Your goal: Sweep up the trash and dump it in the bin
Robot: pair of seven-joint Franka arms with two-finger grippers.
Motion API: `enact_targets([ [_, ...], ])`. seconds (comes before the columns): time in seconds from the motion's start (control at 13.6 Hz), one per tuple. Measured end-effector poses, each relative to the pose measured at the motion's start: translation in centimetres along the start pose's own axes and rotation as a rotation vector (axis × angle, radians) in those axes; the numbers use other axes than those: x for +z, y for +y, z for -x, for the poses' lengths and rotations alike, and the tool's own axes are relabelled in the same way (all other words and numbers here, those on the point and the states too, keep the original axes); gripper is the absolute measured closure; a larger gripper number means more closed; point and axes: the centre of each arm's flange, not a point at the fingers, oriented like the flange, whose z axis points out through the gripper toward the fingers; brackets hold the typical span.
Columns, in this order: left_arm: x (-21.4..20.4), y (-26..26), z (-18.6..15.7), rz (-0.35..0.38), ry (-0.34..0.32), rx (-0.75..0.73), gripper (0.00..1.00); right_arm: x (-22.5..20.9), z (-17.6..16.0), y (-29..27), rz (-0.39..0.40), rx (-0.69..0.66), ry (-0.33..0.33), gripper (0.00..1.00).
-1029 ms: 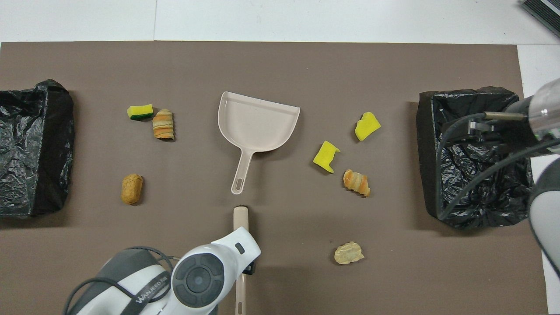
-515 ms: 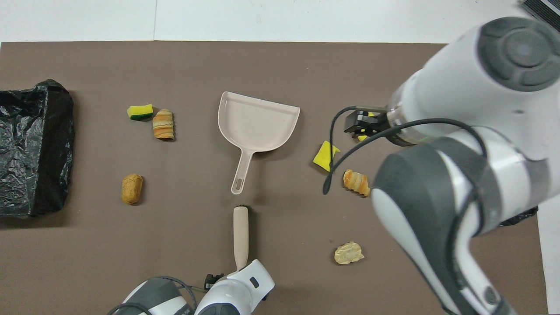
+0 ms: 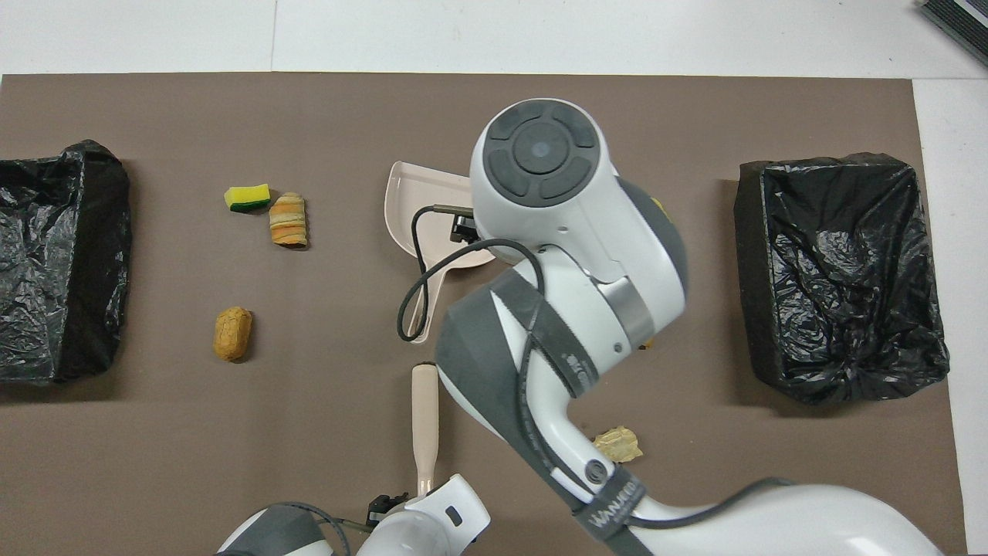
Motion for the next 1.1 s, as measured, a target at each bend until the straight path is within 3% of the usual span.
enact_targets([
  [0.07,0.1,0.0,0.1,0.004,0.004,0.001,0.35,1.8,0.4,-1.6,0.016,0.005,0.004,0.00],
  [0.37,0.0,0.3,0.6,0.011,0.014,0.007,0.41,8.4,2.2,-7.2,0.020,0.004,0.029,0.00],
  [0.51,-0.1,0.4,0.7,0.014,0.018,0.006,0.45,9.4,2.1,-7.6,0.021,0.002,0.031,0.00],
  [0.66,0.0,0.3,0.7,0.013,0.016,-0.019,0.68,10.7,2.6,-8.5,0.015,-0.012,0.033,0.00],
  [0.74,0.0,0.3,0.7,0.015,0.018,-0.028,0.73,11.3,3.1,-9.1,0.015,-0.023,0.033,0.00],
  [1.1,-0.2,-0.4,0.7,0.007,0.007,-0.048,0.73,12.2,4.6,-10.3,0.023,-0.048,0.027,0.00],
])
